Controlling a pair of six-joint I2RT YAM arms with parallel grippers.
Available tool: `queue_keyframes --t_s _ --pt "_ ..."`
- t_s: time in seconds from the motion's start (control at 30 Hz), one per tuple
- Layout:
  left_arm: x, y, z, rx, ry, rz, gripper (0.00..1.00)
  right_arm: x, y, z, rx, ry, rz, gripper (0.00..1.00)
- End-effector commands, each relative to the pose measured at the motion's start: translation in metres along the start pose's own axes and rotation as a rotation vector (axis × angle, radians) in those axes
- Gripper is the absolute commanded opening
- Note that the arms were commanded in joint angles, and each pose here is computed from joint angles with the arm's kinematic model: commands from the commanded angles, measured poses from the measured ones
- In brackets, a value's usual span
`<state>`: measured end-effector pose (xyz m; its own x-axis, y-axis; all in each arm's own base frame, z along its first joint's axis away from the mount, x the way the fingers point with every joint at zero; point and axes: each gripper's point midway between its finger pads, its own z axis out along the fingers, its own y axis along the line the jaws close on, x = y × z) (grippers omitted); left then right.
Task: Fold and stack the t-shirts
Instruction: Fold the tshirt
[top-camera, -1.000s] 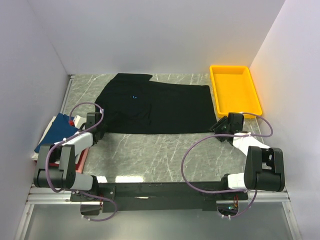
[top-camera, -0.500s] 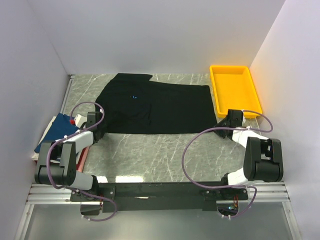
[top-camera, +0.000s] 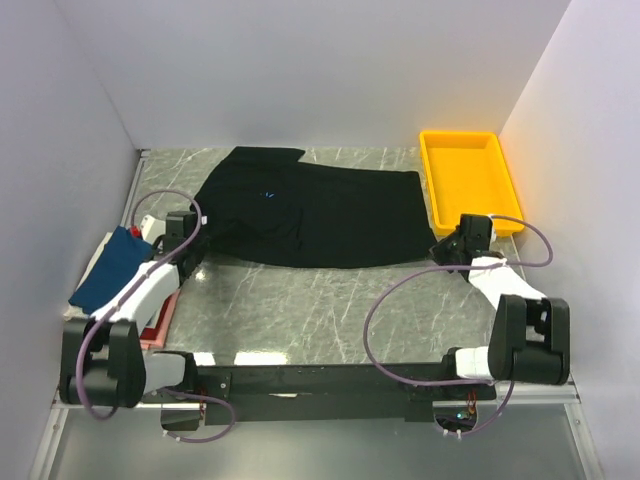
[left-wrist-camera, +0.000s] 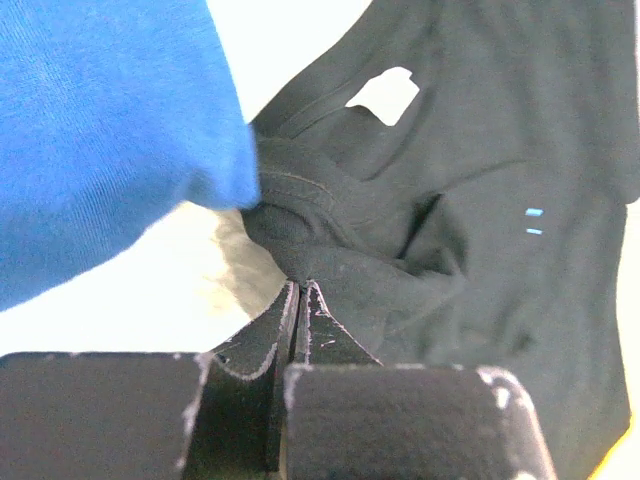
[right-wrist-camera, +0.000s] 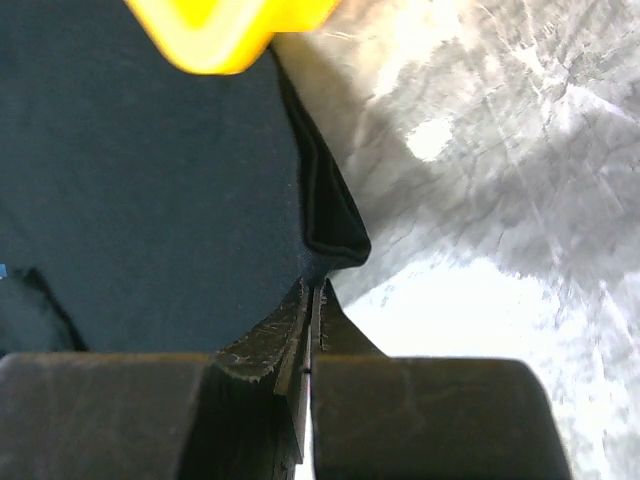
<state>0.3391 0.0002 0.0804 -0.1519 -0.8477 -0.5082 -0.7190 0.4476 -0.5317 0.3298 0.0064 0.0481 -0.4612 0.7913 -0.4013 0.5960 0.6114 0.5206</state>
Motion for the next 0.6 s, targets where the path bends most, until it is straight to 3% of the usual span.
queue_keyframes --t_s 0.0,0.57 --pt "-0.018 -0.006 -0.024 -0.003 -0.038 -0.004 0.01 -0.019 0.016 -0.026 -0.029 -0.055 -0.013 0.0" --pt "0.0 0.091 -0.083 -0.126 -0.021 -0.078 0.01 0.031 -0.071 -0.082 0.174 -0.027 0.042 0.0"
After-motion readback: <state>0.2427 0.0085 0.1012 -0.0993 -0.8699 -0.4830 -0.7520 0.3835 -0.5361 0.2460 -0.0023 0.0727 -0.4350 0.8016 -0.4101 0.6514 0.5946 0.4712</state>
